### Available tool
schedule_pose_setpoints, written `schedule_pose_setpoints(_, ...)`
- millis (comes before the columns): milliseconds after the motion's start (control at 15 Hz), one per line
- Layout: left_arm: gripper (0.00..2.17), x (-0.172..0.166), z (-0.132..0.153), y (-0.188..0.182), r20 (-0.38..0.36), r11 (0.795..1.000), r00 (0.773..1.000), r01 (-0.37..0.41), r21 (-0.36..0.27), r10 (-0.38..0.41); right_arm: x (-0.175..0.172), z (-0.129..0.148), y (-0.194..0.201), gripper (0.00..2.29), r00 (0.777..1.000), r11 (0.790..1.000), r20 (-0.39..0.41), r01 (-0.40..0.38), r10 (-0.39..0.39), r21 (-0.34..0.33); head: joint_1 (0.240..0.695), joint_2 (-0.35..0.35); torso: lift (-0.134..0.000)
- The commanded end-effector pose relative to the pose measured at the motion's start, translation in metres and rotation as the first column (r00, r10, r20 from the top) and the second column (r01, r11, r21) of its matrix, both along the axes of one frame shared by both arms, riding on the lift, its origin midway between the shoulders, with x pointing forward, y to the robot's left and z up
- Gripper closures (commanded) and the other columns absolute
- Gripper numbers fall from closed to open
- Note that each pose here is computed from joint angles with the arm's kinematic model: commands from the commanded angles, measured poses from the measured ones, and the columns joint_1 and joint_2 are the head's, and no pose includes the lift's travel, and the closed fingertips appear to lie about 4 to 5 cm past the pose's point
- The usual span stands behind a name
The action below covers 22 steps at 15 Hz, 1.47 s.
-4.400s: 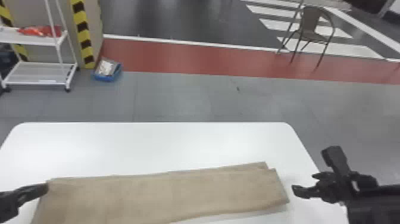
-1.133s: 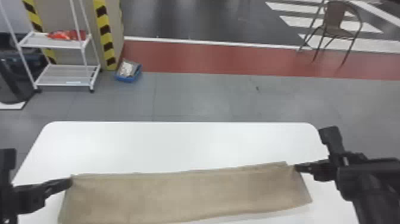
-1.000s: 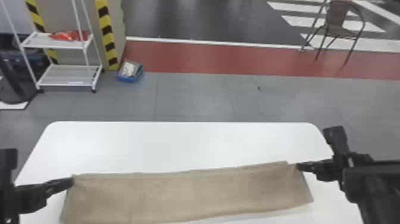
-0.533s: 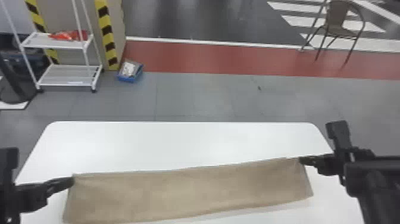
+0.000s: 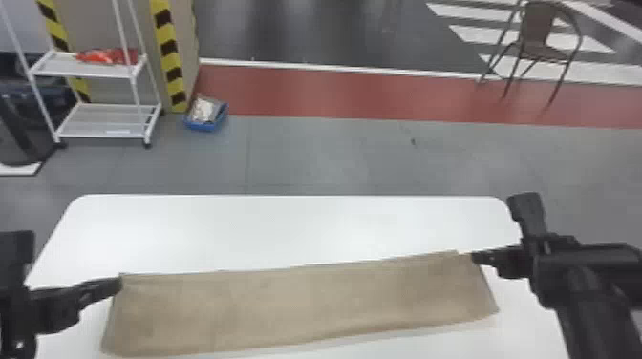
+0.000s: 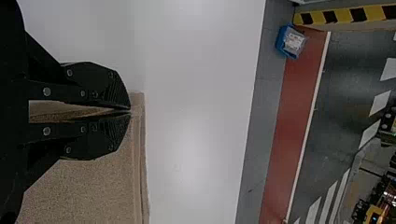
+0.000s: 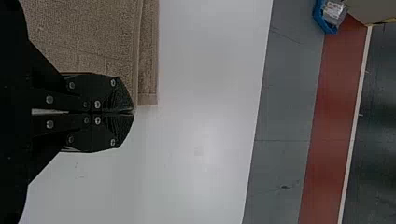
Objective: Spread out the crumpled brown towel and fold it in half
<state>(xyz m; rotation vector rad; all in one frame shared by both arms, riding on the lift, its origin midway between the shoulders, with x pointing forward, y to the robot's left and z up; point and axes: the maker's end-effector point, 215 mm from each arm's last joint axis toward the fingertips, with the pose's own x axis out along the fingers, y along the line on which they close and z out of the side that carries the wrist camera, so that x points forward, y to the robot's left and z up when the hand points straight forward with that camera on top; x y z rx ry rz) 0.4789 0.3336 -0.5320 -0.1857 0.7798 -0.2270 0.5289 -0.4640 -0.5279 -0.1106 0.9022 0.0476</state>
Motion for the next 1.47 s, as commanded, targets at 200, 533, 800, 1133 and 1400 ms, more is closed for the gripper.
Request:
schedule_pose_setpoints(200, 1.01, 0.001, 0.002, -0.001, 0.007, 1.000, 1.000, 0.005, -0.004, -0.005, 0.016, 0.011, 0.016, 1.15, 0.996, 0.998, 0.082, -0.046, 0.043, 0.036, 0.695, -0.139, 0.000)
schedule_pose_setpoints(533, 1.01, 0.002, 0.003, -0.001, 0.012, 1.000, 1.000, 0.006, -0.001, -0.006, 0.022, 0.016, 0.018, 1.15, 0.995, 0.998, 0.093, -0.035, 0.031, 0.043, 0.695, -0.127, 0.000)
schedule_pose_setpoints(800, 1.01, 0.008, 0.009, 0.004, 0.051, 1.000, 0.999, 0.002, 0.003, -0.002, 0.023, 0.013, 0.011, 1.15, 0.993, 0.998, 0.114, -0.019, 0.013, 0.057, 0.695, -0.122, 0.000)
schedule_pose_setpoints(1133, 1.01, 0.007, 0.011, 0.016, 0.055, 1.000, 0.998, -0.022, -0.002, 0.022, 0.020, 0.015, -0.007, 1.15, 0.991, 0.998, 0.130, 0.009, -0.017, 0.061, 0.695, -0.126, 0.000)
schedule_pose_setpoints(1400, 1.01, 0.012, 0.000, -0.002, 0.038, 1.000, 0.999, 0.014, 0.014, -0.014, 0.023, -0.003, -0.003, 1.15, 0.997, 1.000, 0.077, -0.006, 0.007, -0.008, 0.695, -0.132, 0.000)
